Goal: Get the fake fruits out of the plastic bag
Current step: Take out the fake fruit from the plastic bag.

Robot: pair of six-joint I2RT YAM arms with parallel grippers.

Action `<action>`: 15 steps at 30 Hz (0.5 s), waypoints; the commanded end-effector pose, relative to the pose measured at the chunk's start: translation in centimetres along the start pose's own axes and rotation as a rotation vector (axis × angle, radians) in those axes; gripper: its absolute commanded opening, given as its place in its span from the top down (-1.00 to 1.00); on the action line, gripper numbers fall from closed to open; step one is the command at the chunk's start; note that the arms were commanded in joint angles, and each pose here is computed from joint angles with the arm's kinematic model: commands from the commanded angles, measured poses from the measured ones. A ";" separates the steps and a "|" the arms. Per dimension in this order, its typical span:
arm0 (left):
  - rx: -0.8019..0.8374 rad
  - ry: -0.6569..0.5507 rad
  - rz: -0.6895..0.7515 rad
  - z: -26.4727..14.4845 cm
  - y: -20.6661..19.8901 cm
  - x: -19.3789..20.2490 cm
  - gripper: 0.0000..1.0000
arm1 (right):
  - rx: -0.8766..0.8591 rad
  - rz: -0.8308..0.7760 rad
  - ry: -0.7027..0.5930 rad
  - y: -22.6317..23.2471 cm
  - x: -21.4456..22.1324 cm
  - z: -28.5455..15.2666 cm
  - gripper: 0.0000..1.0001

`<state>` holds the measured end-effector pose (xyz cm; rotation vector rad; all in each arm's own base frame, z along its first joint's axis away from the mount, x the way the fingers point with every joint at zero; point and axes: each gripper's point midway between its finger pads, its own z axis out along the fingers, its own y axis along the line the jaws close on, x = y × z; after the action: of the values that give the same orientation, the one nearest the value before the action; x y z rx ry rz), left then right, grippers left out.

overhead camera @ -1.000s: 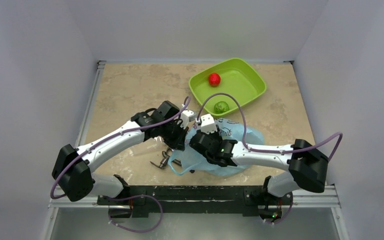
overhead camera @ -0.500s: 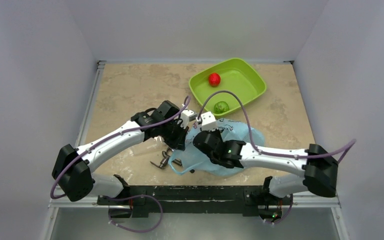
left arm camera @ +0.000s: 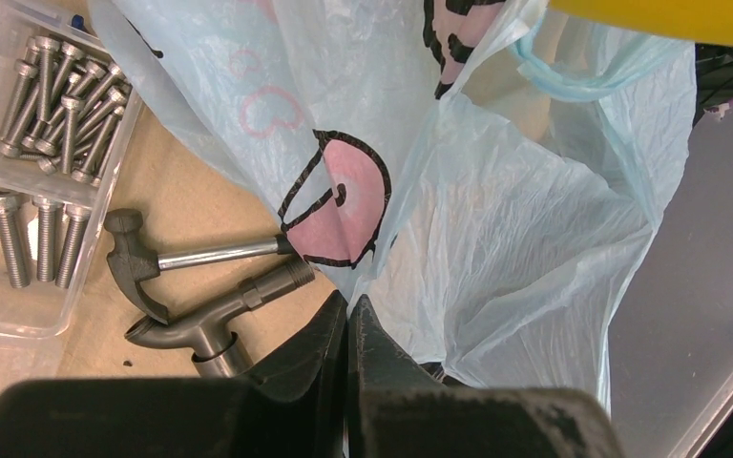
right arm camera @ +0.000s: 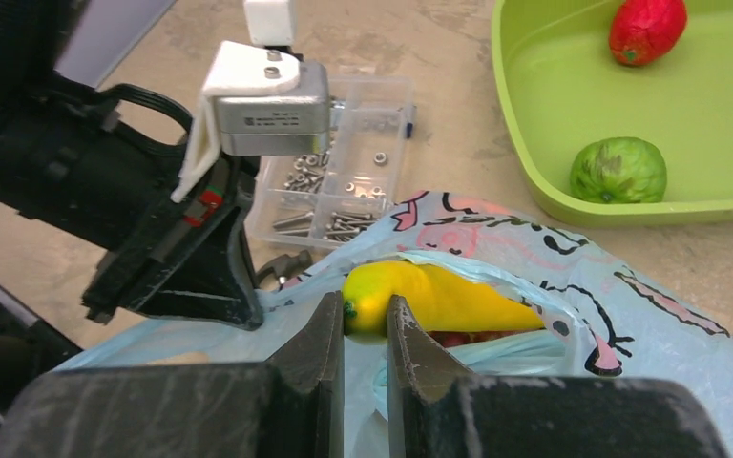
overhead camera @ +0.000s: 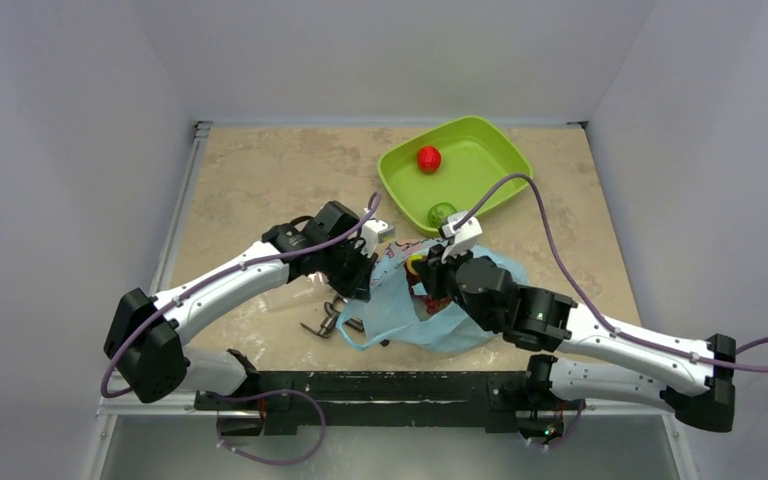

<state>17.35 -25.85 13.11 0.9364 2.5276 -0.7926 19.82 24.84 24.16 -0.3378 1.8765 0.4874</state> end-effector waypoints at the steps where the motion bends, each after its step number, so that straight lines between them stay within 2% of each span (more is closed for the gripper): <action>1: 0.031 -0.023 0.028 -0.4 -0.9 -1.2 1.00 | -0.122 0.076 -0.069 2.6 -3.7 -1.1 1.00; 7: 0.025 -0.017 0.024 -0.3 -0.7 -1.0 1.00 | -0.158 0.151 -0.097 4.2 -7.4 -1.7 1.00; 11: 0.031 -0.017 0.024 -0.3 -0.8 -1.0 1.00 | -0.224 0.254 -0.101 6.6 -11.4 -2.7 1.00; 15: 0.035 -0.018 0.022 -0.3 -0.9 -1.0 1.00 | -0.221 0.311 -0.134 6.9 -15.0 -3.1 1.00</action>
<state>17.36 -25.87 12.92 0.9348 2.5376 -0.7929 19.11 29.32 35.02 -0.2565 1.8164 0.7876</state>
